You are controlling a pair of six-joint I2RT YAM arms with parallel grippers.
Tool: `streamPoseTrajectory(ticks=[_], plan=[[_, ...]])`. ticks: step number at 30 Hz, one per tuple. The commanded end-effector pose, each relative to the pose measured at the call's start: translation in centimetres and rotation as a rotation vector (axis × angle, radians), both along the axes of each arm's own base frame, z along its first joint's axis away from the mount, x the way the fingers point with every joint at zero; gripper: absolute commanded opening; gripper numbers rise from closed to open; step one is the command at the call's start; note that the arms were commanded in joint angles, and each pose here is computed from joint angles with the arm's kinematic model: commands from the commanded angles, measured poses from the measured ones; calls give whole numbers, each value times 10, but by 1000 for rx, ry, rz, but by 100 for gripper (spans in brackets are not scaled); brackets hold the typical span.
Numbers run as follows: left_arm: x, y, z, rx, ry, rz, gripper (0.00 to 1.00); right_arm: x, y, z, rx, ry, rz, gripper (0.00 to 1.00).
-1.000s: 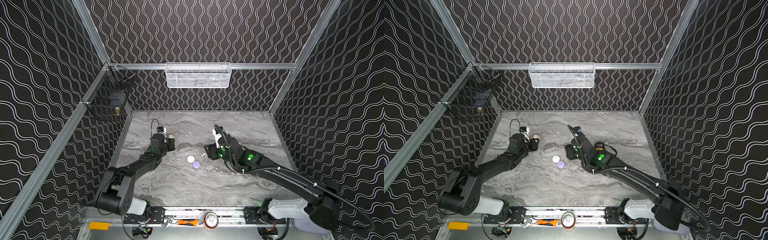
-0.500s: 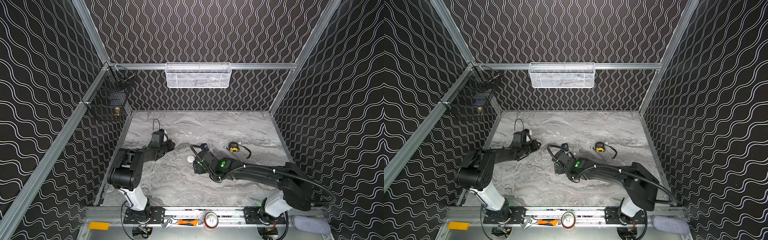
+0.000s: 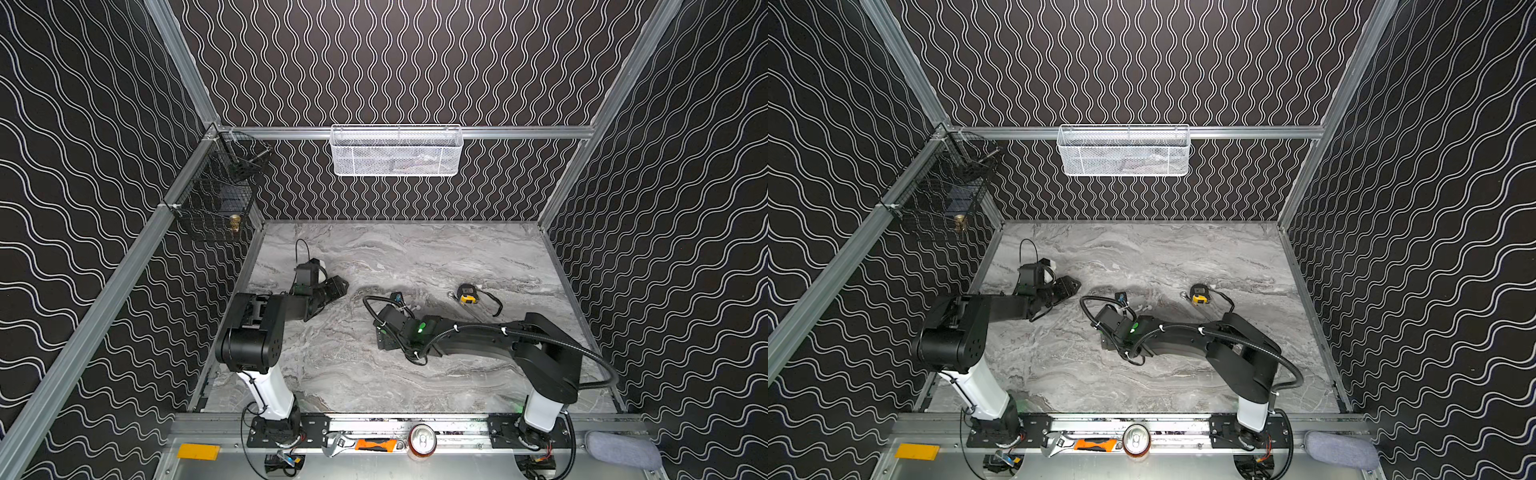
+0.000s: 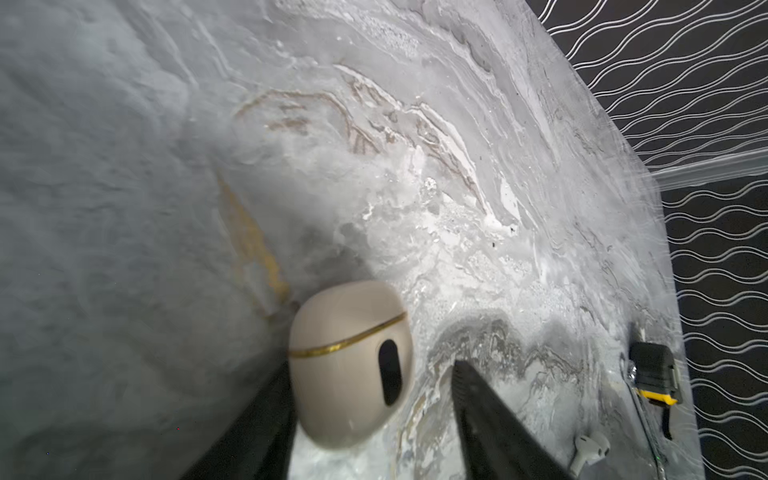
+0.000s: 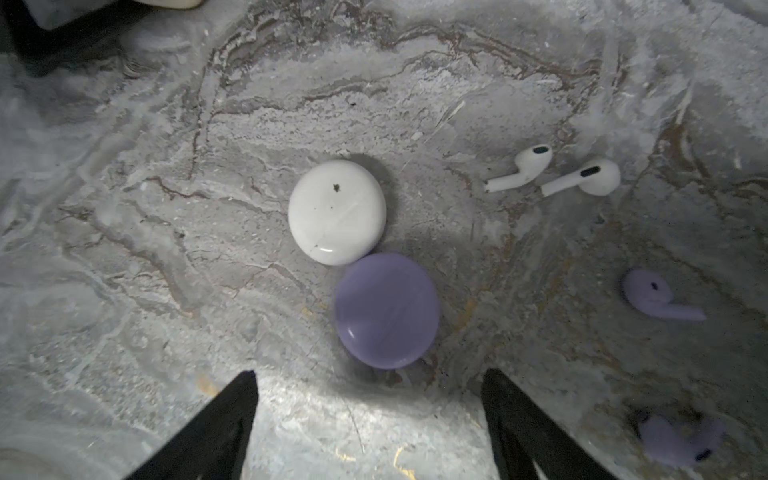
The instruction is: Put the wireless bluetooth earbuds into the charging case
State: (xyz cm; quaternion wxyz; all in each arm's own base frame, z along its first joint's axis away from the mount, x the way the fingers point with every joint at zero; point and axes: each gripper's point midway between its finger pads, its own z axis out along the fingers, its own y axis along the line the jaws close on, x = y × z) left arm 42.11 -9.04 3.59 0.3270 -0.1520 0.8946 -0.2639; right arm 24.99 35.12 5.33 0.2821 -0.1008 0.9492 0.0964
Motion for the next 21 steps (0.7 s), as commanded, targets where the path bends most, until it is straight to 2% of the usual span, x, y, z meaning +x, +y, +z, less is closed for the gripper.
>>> streamPoseTrajectory(ticks=[1,3,8,14,21], plan=[[-15,11,-15,64,74,24,71,6,-7,-7,-67,-12,-32,87],[-17,15,-12,89,76,33,76,10,-8,-9,-95,-23,-45,87],[-22,30,12,149,4,89,79,15,-7,-29,-144,-14,-45,88],[-29,38,40,189,-80,131,80,20,-8,-42,-188,-9,-49,88],[-32,36,56,198,-136,131,78,15,-32,-40,-198,-21,-95,86]])
